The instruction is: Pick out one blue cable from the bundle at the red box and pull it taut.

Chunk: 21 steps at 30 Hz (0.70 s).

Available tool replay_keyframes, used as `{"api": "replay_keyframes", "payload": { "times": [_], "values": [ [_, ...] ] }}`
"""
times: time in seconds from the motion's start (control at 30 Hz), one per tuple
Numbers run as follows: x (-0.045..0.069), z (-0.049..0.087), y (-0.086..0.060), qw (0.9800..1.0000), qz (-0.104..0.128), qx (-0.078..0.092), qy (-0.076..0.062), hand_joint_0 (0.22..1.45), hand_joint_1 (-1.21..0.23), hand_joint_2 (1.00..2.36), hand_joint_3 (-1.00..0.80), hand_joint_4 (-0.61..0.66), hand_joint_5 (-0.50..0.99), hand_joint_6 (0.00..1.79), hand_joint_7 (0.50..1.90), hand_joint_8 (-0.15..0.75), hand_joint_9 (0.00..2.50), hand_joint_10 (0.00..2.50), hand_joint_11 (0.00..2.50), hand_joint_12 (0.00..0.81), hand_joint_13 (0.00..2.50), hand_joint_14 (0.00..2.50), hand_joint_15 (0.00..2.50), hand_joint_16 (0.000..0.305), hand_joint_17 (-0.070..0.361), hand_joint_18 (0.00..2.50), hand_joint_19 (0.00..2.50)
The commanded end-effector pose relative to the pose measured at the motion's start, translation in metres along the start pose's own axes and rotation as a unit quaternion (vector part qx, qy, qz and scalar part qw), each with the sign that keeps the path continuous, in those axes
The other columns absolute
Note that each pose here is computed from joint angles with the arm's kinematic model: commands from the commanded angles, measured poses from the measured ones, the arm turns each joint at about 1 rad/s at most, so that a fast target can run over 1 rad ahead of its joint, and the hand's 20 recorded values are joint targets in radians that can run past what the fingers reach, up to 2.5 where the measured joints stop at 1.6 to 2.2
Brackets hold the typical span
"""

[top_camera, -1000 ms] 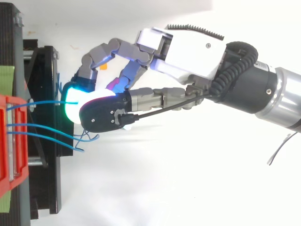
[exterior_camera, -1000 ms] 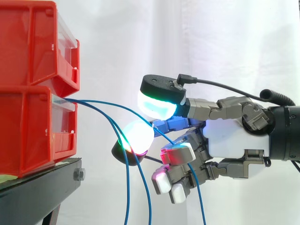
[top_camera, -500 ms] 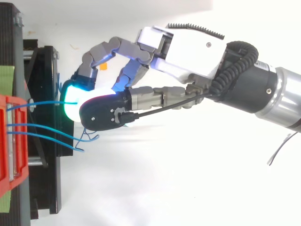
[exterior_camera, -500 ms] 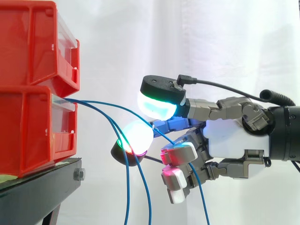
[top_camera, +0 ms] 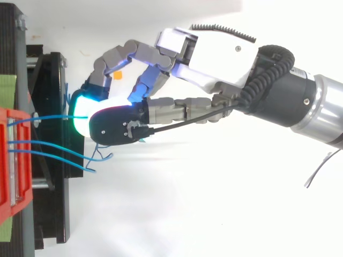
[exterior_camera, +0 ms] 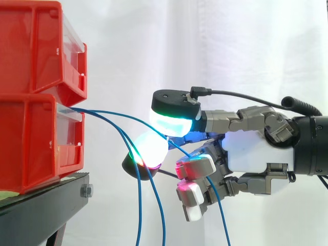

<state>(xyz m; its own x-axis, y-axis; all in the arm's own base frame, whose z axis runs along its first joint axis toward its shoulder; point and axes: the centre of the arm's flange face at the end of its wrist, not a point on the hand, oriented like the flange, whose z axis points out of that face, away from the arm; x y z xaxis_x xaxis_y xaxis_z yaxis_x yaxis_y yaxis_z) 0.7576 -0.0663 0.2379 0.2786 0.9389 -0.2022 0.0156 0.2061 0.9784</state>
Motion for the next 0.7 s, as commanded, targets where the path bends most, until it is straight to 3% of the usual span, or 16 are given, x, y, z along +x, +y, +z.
{"api": "replay_keyframes", "payload": {
  "times": [0.0,0.4,0.67],
  "values": [
    [-0.0007,0.0001,-0.0003,1.0,0.0,0.0,0.0,0.62,-0.65,1.02,-0.22,0.15,-0.18,0.94,0.77,0.296,1.25,0.01,1.43,0.374,1.2,0.02,0.96,0.055,0.123,0.88,0.7],
    [-0.0007,0.0003,-0.0002,1.0,0.002,-0.001,0.0,0.64,-0.66,1.02,-0.3,0.15,-0.18,0.95,0.75,0.292,1.25,0.01,1.44,0.372,1.17,0.02,0.93,0.055,0.124,0.89,0.71],
    [0.0025,0.0003,0.0012,1.0,0.005,-0.004,0.0,0.64,-0.73,1.02,-0.09,0.01,-0.14,0.95,0.88,0.32,1.37,0.02,1.45,0.391,1.24,0.02,0.9,0.059,0.133,0.97,0.69]
  ]
}}
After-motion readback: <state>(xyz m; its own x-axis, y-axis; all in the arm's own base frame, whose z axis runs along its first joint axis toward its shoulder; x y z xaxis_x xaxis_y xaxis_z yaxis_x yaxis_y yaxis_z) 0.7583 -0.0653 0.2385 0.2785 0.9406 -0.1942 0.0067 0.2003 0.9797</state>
